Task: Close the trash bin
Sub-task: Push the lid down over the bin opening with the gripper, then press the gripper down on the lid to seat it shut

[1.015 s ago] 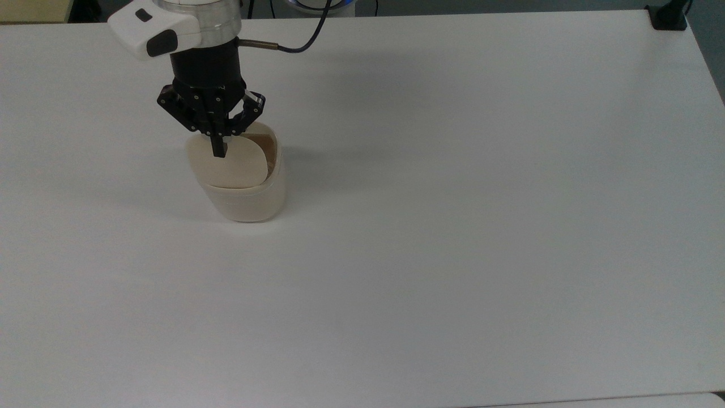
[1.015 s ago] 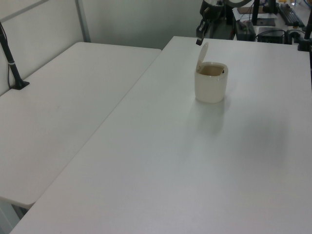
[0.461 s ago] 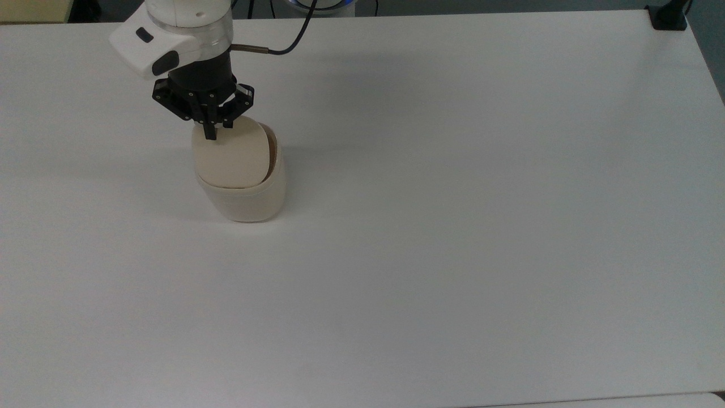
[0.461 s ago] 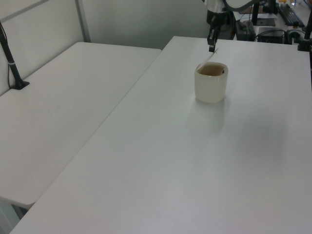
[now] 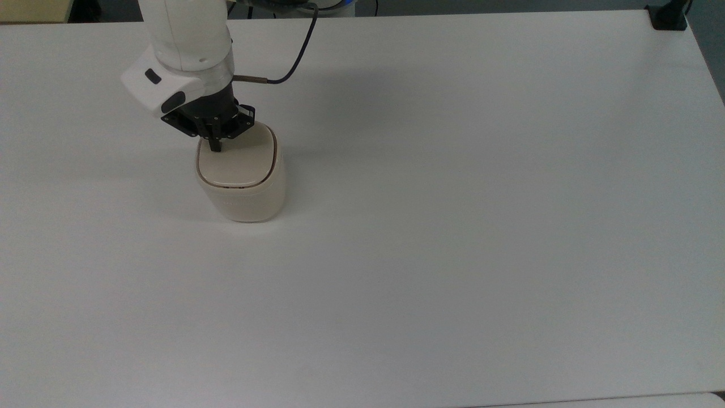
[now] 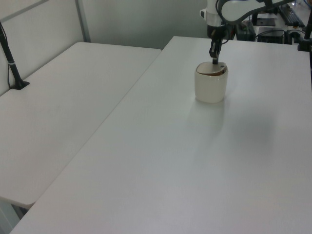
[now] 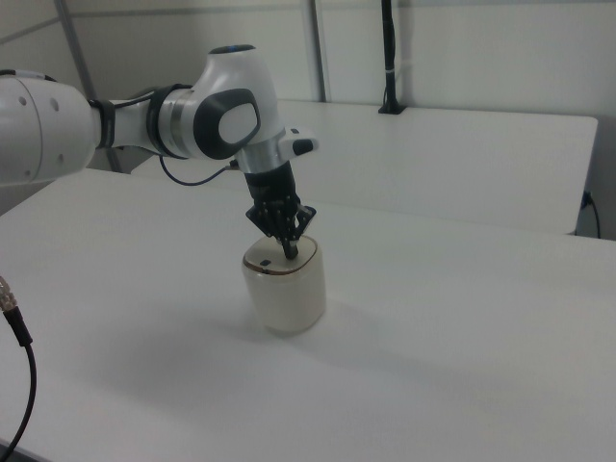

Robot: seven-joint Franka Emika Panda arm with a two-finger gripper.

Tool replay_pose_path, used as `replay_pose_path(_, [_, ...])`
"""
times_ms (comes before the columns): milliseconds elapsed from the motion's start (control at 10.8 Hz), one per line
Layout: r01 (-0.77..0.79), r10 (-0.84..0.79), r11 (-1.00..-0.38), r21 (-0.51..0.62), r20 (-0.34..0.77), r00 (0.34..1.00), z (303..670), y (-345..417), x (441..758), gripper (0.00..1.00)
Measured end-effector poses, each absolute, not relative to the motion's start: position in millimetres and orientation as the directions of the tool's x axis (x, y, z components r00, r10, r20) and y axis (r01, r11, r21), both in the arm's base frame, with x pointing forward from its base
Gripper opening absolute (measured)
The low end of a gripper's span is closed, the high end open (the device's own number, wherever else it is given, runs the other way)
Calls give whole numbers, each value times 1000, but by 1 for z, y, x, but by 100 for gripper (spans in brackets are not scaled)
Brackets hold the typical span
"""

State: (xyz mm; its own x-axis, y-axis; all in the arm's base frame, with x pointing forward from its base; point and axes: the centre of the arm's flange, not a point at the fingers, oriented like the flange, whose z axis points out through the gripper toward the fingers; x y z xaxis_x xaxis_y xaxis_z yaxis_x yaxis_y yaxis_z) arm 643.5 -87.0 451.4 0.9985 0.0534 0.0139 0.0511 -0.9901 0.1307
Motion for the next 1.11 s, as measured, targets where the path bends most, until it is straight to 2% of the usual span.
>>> replay_pose_path(646, [57,57,-990,130,1,998,443,-87,646,2])
replay_pose_path(1107, [78,71,-990,116,-63,995,464,-71,633,2])
